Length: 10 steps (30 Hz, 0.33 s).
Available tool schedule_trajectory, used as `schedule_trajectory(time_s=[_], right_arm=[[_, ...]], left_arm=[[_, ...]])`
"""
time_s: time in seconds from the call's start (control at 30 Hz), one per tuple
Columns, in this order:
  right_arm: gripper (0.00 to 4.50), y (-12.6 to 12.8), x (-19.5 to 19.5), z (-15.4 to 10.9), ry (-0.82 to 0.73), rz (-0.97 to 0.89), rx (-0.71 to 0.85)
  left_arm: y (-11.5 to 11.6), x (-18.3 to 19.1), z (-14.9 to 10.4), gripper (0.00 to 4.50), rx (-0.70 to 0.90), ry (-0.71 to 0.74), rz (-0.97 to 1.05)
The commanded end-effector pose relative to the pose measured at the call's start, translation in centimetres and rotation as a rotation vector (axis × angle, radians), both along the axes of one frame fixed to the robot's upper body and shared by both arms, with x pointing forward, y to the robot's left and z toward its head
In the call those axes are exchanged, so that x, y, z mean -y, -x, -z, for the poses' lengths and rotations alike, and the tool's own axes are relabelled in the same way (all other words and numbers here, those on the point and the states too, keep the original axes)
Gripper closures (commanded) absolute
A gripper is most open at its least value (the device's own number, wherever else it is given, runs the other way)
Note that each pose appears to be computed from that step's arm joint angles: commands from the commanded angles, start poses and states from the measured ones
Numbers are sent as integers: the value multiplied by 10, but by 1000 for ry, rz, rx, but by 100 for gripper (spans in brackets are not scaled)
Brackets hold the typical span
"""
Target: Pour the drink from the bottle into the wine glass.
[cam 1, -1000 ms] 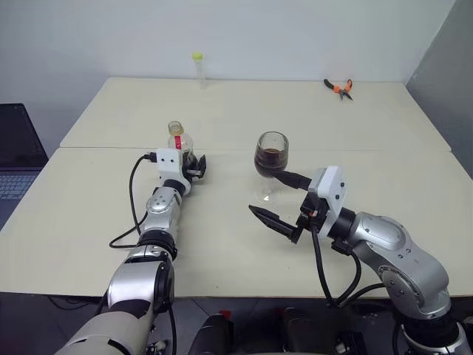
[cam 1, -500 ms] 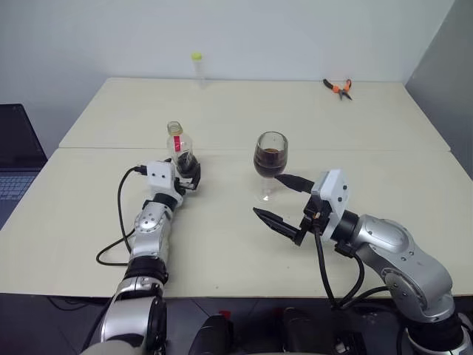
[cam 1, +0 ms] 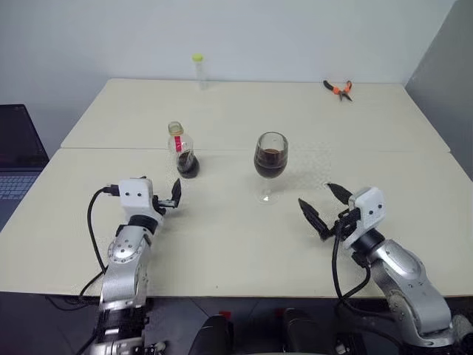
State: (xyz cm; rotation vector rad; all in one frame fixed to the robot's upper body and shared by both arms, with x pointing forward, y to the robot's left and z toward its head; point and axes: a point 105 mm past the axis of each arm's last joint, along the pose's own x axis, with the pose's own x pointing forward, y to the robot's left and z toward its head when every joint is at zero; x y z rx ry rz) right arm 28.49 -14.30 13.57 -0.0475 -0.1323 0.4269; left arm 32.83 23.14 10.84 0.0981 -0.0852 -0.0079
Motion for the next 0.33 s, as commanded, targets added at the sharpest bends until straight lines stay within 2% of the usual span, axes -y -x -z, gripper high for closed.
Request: schedule_trajectory(time_s=[0.03,0.17,0.33], right_arm=[[0,-15,26,-6,-51,188,88],[0,-28,44,8,-111,303,68],[0,-32,48,14,-101,312,67]], left_arm=[[7,9,-9,2,46,9,19],[10,11,-5,2,51,13,16],[9,7,-1,2,45,19,-9]])
